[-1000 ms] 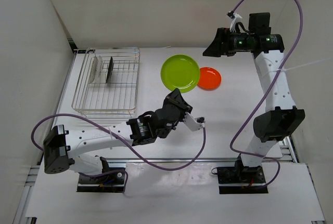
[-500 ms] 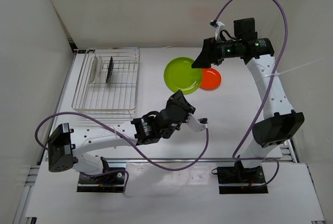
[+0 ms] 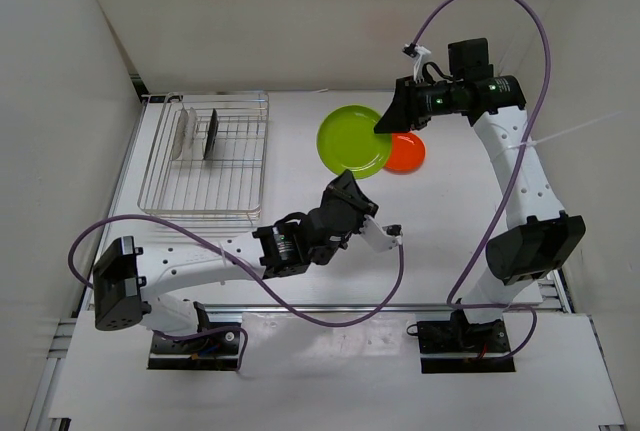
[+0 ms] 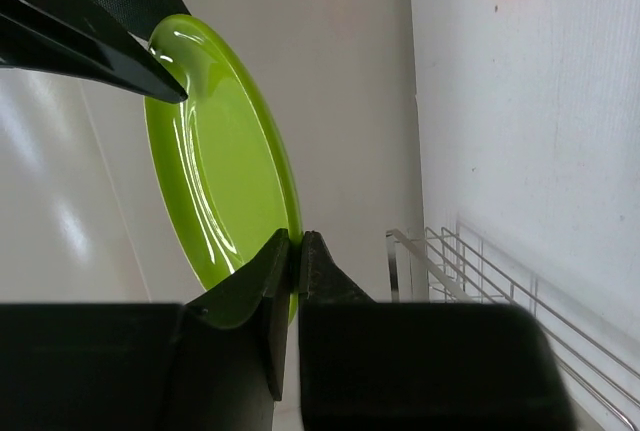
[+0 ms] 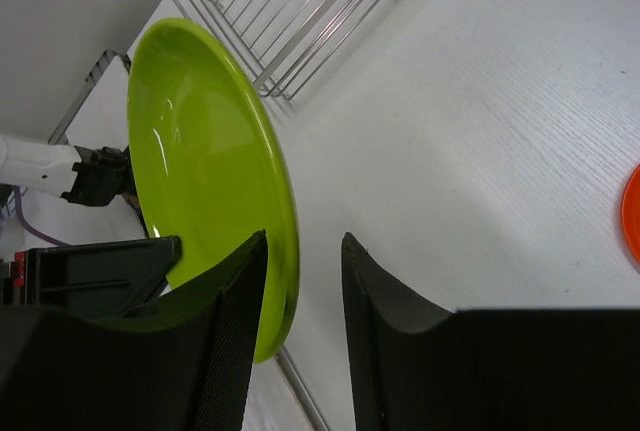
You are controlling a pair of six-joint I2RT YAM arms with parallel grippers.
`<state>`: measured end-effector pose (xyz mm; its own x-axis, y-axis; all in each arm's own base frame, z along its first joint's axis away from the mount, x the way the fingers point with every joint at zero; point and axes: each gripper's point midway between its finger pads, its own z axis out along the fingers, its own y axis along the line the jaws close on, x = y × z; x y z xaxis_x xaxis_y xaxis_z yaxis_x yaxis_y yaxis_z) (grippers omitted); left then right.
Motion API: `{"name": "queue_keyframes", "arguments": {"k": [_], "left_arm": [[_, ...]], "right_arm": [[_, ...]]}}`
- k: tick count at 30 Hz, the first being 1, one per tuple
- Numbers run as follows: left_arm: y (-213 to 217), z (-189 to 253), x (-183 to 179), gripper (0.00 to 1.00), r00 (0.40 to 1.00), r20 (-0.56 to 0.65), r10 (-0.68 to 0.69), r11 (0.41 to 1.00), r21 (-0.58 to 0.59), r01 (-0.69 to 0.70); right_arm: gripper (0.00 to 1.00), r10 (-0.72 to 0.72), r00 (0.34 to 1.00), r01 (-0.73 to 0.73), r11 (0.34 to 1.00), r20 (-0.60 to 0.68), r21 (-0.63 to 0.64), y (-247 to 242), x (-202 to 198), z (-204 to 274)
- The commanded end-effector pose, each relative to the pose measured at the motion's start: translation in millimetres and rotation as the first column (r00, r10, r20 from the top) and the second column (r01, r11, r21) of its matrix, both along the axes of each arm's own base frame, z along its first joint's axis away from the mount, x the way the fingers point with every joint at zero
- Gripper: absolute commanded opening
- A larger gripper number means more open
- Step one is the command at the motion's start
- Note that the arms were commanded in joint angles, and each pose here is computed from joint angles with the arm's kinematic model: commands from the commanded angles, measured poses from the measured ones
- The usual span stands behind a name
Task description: Unload the plates from the dish rack
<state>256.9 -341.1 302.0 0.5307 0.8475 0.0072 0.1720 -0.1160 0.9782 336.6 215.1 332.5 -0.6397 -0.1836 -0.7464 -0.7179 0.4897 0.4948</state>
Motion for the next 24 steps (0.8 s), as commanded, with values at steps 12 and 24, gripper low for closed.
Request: {"name": "queue_keyframes", "arguments": {"k": [12, 24], "left_arm": [[6, 15, 21, 1.0, 0.996, -0.047, 0.078, 0.996, -0.038, -0.08], [177, 7, 126, 1.0, 0.713, -0.267, 0.649, 0.746, 0.04, -0.665]], "right_arm": [[0.0, -0.202, 0.978, 0.203, 0.979, 0.051, -0.008, -19, 31, 13], [0.0, -0.679, 0.731, 0.677, 0.711, 0.064, -0.19, -133, 187, -95]]}}
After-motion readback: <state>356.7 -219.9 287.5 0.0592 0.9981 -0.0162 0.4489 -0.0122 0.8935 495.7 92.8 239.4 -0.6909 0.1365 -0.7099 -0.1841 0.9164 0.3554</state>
